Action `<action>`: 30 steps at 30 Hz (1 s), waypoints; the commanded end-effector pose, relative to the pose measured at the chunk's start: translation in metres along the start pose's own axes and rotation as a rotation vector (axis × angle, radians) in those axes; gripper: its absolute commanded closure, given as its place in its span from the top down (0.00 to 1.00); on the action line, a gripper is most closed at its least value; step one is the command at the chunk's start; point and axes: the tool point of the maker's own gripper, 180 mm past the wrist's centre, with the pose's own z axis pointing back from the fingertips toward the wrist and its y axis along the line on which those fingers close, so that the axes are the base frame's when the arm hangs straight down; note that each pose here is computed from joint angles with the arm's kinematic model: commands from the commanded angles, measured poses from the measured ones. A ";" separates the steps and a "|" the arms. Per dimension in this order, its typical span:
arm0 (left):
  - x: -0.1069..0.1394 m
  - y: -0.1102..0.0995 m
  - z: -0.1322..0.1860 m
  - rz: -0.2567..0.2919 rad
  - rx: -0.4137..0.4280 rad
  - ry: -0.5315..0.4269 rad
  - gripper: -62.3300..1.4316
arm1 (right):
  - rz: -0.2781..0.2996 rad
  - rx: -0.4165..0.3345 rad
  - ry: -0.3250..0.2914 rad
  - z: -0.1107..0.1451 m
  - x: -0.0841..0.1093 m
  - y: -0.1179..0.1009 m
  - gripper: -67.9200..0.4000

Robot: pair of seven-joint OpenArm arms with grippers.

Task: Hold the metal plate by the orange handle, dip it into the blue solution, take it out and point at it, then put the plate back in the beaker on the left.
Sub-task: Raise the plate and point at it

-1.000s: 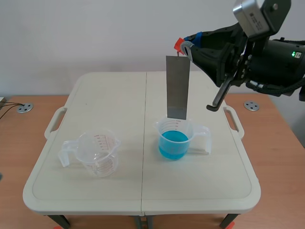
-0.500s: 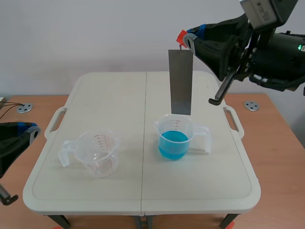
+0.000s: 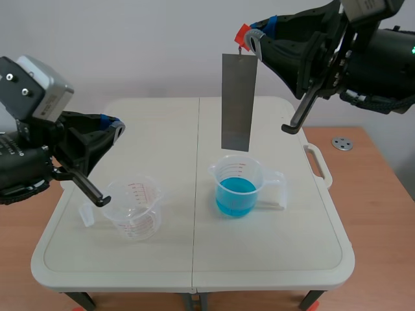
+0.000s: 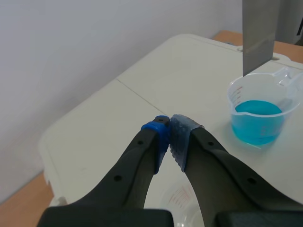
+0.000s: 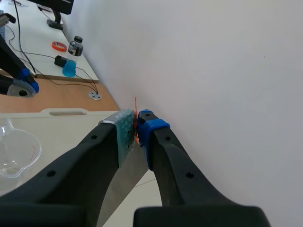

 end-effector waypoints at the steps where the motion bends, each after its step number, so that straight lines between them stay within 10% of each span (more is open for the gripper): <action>1: -0.001 -0.001 -0.006 0.001 0.002 -0.006 0.08 | 0.018 -0.007 -0.036 0.000 0.013 -0.007 0.02; 30: -0.023 -0.038 -0.078 -0.029 -0.108 0.028 0.08 | 0.019 -0.007 -0.032 0.000 0.013 -0.007 0.02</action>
